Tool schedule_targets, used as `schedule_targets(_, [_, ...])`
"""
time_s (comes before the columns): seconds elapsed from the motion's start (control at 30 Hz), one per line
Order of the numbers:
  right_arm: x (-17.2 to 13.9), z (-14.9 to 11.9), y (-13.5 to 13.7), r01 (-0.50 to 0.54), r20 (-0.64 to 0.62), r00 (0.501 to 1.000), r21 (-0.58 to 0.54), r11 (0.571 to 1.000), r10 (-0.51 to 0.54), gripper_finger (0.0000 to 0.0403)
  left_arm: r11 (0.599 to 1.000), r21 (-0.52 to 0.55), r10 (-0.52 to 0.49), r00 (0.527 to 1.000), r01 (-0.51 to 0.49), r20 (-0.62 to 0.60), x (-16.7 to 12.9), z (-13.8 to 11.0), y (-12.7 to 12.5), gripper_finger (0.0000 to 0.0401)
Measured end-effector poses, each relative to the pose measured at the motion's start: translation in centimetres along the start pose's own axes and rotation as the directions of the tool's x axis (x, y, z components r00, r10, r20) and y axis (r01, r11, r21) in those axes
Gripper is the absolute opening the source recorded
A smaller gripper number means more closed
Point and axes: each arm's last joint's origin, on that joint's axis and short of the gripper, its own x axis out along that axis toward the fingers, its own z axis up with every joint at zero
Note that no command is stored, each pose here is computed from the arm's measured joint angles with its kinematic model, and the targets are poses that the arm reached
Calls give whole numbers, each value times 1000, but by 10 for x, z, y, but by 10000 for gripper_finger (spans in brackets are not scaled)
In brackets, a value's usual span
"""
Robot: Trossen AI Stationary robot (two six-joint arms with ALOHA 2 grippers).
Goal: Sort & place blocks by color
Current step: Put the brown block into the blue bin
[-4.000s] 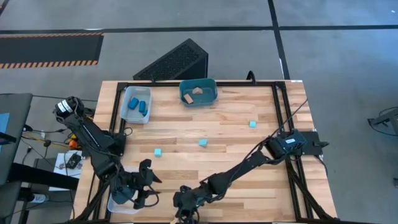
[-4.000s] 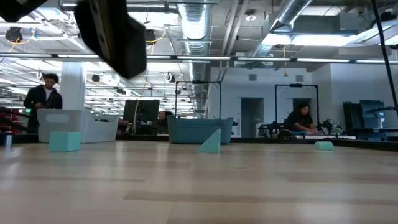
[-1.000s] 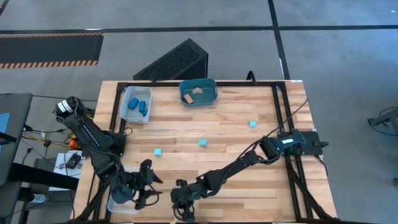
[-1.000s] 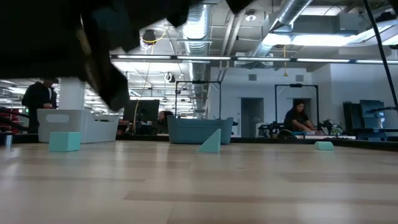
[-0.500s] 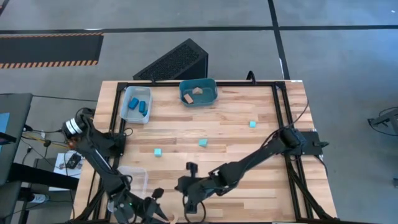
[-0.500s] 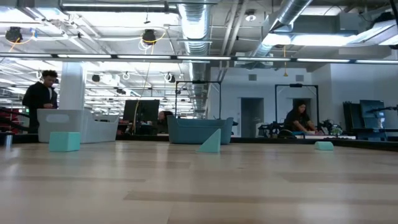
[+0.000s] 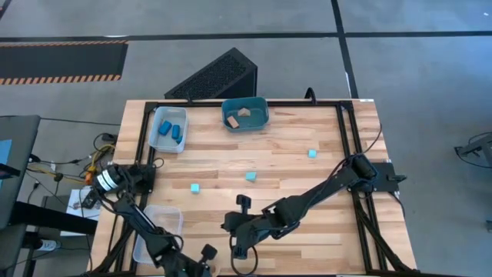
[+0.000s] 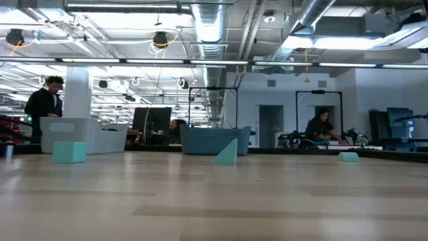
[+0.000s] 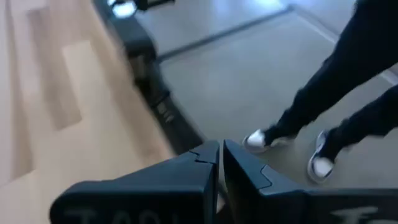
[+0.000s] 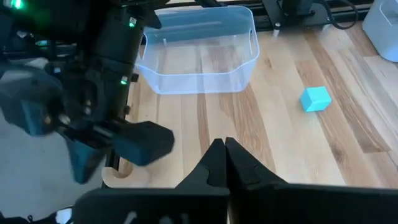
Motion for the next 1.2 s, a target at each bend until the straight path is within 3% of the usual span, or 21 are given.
schedule_targets(0.13, [-1,-1,2,0,-3,1000,-4,1000,0,4,998,28,65,993,-62,-99,1,-1,8,13])
schedule_targets(0.3, [-1,-2,2,2,-5,1000,-5,1000,-2,3,998,24,58,980,-54,-191,1,-4,19,13])
schedule_targets(0.53, [-1,-2,1,15,-8,1000,-8,1000,-15,4,965,62,264,937,-257,-230,-4,-3,45,13])
schedule_targets(0.63, [-4,-5,-1,133,10,991,41,990,-133,3,936,64,350,904,-345,-248,-9,0,61,13])
schedule_targets(0.7, [-14,-10,-7,283,3,959,104,953,-285,7,915,10,394,885,-404,-247,-17,7,71,13])
schedule_targets(0.83, [-47,-16,-28,523,-58,851,194,830,-523,25,868,-94,453,855,-487,-254,-40,21,86,13])
schedule_targets(0.97, [-54,-34,-40,621,-119,776,315,718,-619,56,805,-127,543,805,-580,-238,-71,34,95,19])
schedule_targets(1.07, [-43,-41,-36,557,-137,822,398,729,-553,83,732,-170,622,749,-660,-229,-99,41,103,37])
schedule_targets(1.2, [-12,-54,-26,340,-97,938,456,823,-333,122,630,-276,701,685,-725,-198,-142,50,111,81])
